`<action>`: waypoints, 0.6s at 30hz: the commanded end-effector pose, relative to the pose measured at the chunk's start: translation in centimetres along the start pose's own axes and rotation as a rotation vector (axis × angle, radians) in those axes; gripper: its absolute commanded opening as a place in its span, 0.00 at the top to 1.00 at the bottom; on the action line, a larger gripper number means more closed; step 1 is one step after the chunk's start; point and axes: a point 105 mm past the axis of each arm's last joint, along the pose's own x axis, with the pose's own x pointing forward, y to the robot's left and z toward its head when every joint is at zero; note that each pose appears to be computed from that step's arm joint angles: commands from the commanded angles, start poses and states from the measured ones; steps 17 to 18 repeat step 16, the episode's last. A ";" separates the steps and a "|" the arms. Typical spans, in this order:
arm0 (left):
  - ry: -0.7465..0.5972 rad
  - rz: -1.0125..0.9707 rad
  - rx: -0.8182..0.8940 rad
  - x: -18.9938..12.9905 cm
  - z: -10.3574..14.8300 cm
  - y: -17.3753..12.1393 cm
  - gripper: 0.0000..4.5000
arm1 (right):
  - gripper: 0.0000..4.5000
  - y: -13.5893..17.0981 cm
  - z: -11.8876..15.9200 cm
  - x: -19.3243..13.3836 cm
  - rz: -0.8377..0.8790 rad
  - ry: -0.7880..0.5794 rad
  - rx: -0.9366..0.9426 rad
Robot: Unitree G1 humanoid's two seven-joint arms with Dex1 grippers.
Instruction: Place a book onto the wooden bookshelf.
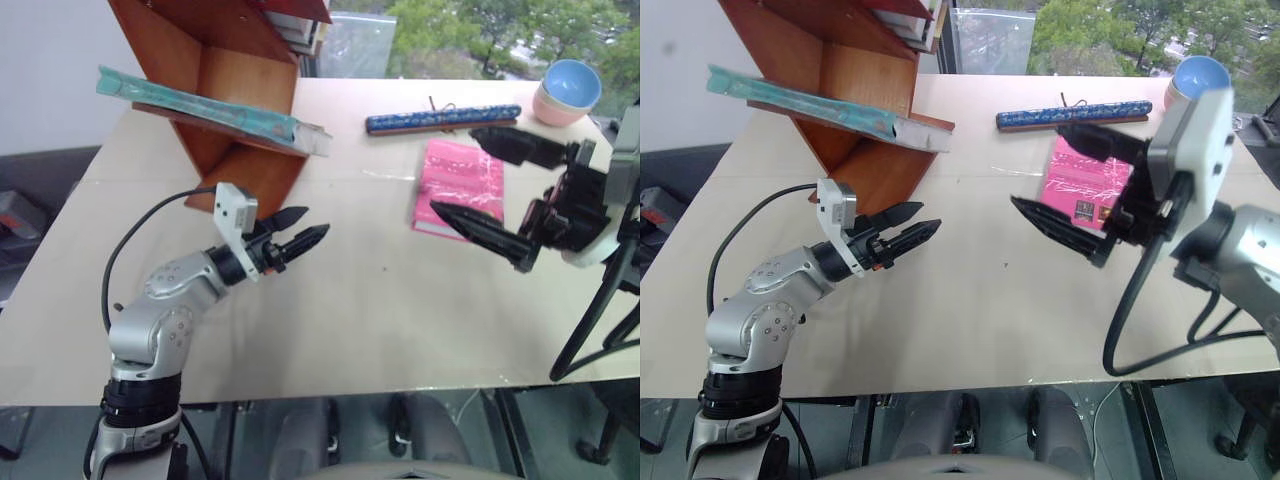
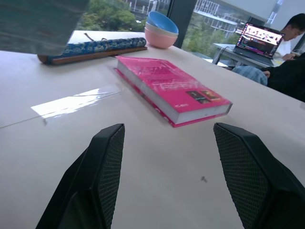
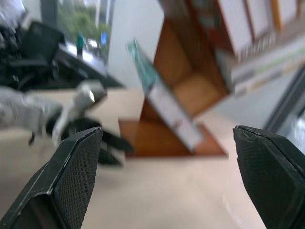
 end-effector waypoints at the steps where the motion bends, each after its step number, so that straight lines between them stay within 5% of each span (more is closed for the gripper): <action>1: 0.021 -0.026 0.073 -1.5 0.2 -0.1 0.31 | 0.00 -0.4 -2.0 -2.4 -0.069 0.140 -0.014; 7: 0.050 -0.022 0.072 -4.3 -0.1 0.7 0.31 | 0.00 -2.0 -7.5 -7.6 -0.233 0.449 0.091; 8: 0.055 -0.015 0.068 -4.6 -0.1 0.9 0.25 | 0.00 -2.1 -8.0 -8.2 -0.243 0.484 0.084; 11: 0.114 0.026 0.105 -5.1 -0.7 1.3 0.02 | 0.00 -2.2 -8.3 -9.0 -0.250 0.503 0.081; 18: 0.142 -0.033 0.091 -5.3 -1.1 0.4 0.01 | 0.00 -2.5 -8.4 -9.1 -0.247 0.505 0.077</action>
